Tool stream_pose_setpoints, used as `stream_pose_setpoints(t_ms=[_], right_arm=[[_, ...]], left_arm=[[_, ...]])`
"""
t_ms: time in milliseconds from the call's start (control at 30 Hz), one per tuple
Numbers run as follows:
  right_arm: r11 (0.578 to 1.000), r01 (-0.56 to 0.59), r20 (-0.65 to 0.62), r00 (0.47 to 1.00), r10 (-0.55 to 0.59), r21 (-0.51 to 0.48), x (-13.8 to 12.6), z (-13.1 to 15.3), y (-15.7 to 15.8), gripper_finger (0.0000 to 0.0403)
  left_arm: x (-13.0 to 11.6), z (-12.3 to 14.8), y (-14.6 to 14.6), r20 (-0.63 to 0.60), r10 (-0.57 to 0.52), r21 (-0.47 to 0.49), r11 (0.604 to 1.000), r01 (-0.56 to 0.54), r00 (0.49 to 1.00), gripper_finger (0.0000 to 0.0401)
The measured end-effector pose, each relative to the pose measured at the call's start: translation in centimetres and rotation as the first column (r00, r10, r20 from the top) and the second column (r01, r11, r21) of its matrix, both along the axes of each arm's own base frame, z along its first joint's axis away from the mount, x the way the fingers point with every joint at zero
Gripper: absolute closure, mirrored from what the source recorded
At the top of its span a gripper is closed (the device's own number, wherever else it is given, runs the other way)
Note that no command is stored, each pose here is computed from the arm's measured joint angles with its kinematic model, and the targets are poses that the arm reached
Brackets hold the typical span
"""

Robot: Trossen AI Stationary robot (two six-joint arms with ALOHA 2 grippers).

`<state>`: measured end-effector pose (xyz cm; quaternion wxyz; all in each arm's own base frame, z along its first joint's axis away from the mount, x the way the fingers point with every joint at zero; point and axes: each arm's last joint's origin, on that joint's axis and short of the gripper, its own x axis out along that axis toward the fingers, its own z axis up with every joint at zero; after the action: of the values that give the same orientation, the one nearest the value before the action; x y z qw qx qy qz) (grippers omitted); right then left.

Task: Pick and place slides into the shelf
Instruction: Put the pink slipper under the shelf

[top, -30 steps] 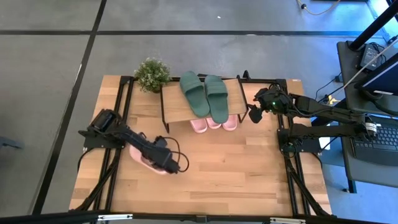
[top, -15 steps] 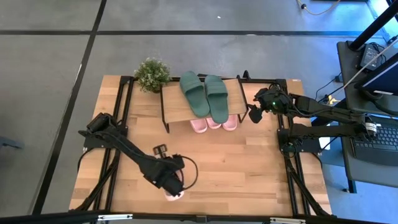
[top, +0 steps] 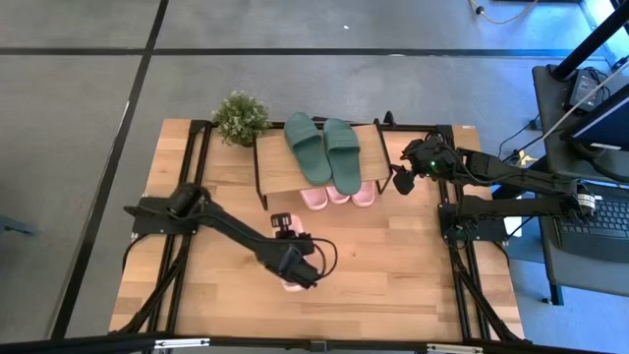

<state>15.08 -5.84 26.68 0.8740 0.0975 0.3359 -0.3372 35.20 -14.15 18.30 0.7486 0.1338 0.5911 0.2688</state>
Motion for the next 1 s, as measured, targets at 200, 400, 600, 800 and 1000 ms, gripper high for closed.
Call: stream_pose_setpoints(t_ms=[200, 400, 600, 800, 1000], right_arm=[[1.0, -0.001, -0.001, 1.0, 0.001, -0.001, 0.0, 0.0, 0.0, 0.012], [1.0, 0.0, -0.001, 1.0, 0.0, 0.0, 0.0, 0.0, 0.0, 0.0121], [1.0, 0.003, 0.001, 1.0, -0.003, 0.002, 0.0, 0.0, 0.0, 0.0121], [1.0, 0.014, -0.006, 1.0, -0.013, 0.016, -0.1, -0.1, 0.0, 0.0121], [1.0, 0.014, -0.01, 1.0, -0.014, 0.017, -0.1, -0.1, 0.0, 0.0121]], left_arm=[[1.0, -2.6, 1.3, -0.07, -0.013, 0.129, 0.991, 0.022, 0.997, 0.0399], [1.4, -2.7, 3.1, -0.086, 0.036, 0.17, 0.985, -0.021, 0.996, 0.0399], [1.7, -2.6, 5.5, -0.115, 0.088, 0.213, 0.975, -0.062, 0.989, 0.0399], [1.7, -2.4, 7.7, -0.176, 0.123, 0.259, 0.963, -0.074, 0.977, 0.0399], [1.8, -2.3, 9.2, -0.222, 0.134, 0.265, 0.962, -0.072, 0.966, 0.0399]])
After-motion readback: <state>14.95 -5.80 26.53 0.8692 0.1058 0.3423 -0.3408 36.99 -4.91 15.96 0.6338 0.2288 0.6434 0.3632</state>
